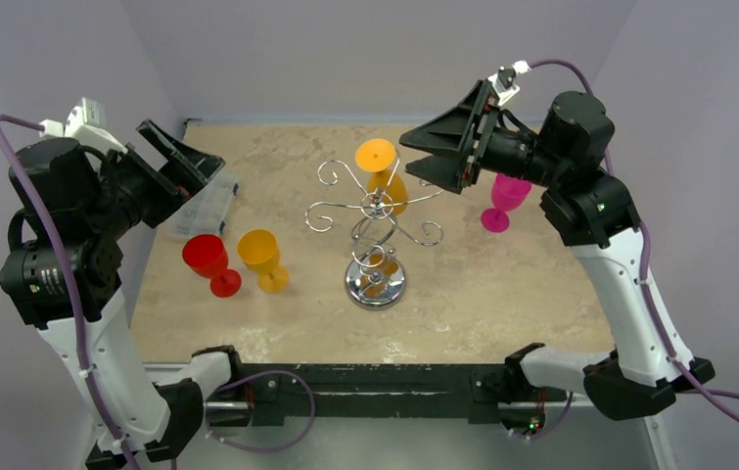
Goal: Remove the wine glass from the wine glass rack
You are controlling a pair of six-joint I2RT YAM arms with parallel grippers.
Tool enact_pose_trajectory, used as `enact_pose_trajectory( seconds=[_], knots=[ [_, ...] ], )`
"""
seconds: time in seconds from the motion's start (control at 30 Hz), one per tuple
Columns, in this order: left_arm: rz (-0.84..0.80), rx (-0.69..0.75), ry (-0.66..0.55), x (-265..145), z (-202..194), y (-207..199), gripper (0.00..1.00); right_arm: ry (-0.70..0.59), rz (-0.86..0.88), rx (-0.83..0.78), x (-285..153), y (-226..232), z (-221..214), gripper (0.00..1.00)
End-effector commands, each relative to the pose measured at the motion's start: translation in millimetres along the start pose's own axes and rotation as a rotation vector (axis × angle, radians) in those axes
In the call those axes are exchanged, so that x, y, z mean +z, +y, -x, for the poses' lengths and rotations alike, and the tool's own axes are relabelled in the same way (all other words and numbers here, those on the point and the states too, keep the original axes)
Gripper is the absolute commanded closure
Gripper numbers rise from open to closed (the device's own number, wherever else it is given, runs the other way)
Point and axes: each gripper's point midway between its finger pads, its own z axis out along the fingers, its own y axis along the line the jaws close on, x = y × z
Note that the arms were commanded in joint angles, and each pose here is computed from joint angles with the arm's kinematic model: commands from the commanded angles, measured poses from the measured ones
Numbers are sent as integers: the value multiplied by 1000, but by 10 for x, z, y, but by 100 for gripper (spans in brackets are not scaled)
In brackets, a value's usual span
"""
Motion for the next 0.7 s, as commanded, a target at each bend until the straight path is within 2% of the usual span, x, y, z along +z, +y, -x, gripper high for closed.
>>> enact_pose_trajectory(
  seconds=[0.0,0.27,0.37,0.67],
  knots=[
    [-287,55,-10,-63,126,-565,5,-2,49,-51,-144,221,-59,11],
    [-563,38,6,-73,256,-1060,5,-32,-5,-68,-193,125,-40,12],
    [-623,34,10,-27,305,-1167,5,-49,-21,-81,-214,116,-19,12],
    [-731,62,128,326,271,-1482,6,-125,-105,-106,-348,-2,15,12]
  ],
)
